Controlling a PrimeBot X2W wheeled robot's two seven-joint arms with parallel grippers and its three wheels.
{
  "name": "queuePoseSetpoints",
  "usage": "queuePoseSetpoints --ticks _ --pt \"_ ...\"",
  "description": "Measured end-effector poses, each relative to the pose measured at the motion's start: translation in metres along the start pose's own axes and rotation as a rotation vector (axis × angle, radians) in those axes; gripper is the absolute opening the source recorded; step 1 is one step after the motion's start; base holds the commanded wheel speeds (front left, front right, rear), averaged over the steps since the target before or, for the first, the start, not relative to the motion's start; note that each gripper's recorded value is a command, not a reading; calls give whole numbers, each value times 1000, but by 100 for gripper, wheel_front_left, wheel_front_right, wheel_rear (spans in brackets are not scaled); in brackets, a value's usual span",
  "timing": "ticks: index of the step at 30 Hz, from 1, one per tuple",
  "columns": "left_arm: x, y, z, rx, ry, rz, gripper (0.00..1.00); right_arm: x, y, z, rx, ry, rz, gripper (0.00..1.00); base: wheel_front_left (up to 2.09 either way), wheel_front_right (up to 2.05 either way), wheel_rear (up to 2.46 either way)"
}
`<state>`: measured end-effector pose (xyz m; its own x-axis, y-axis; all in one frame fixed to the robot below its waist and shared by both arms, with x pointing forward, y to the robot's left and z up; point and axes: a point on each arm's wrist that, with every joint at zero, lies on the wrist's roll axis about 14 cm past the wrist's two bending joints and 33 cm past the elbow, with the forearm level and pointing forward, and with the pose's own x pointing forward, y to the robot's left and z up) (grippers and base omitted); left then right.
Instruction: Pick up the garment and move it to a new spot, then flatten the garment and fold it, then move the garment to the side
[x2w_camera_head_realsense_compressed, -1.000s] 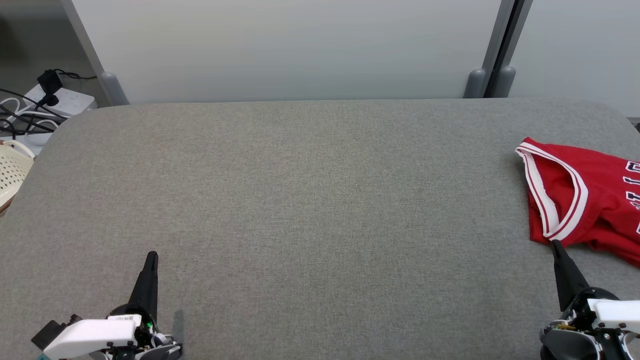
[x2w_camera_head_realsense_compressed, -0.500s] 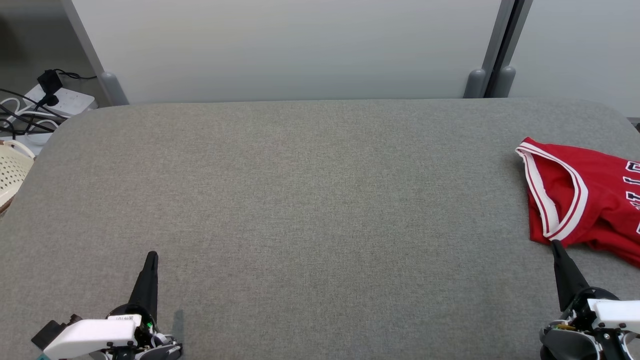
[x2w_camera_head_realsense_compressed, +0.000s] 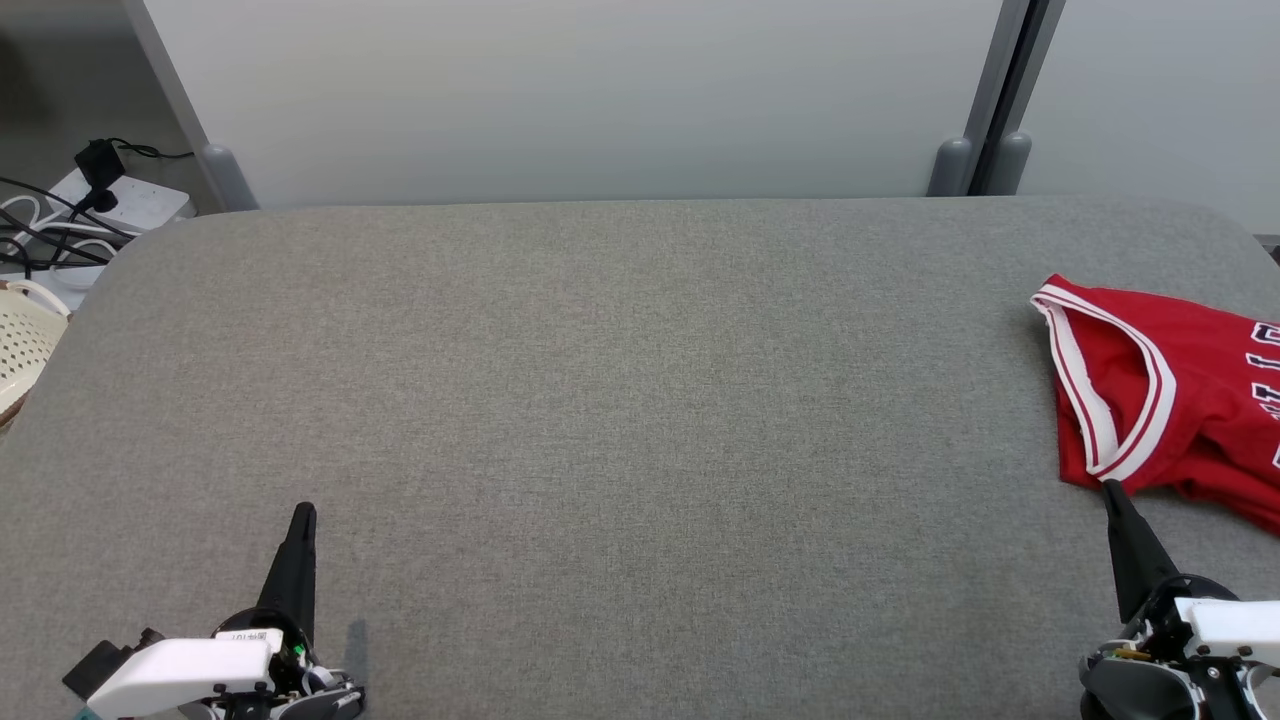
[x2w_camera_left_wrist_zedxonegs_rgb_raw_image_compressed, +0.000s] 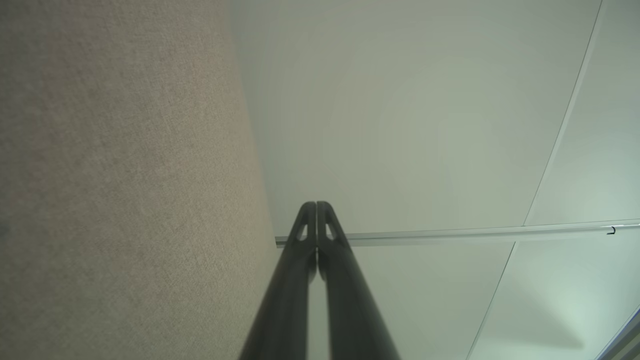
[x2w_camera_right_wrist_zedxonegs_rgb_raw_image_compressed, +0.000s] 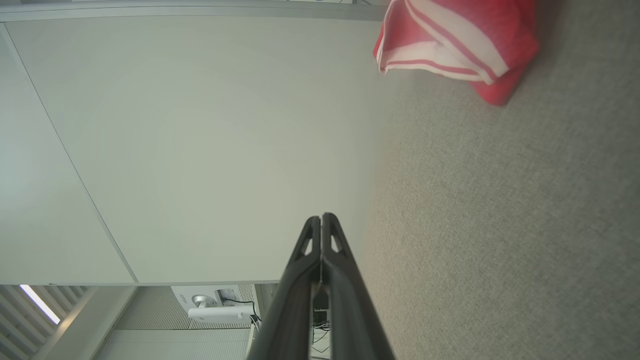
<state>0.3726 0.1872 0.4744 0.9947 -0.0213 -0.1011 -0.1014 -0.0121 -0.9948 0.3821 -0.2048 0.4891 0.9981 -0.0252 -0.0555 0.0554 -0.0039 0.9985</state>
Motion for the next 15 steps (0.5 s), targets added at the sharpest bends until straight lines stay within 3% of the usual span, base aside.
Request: queuePoseSetpoints --ticks 15 --pt "0 0 0 0 0 0 0 0 0 0 0 0 0 0 0 0 0"
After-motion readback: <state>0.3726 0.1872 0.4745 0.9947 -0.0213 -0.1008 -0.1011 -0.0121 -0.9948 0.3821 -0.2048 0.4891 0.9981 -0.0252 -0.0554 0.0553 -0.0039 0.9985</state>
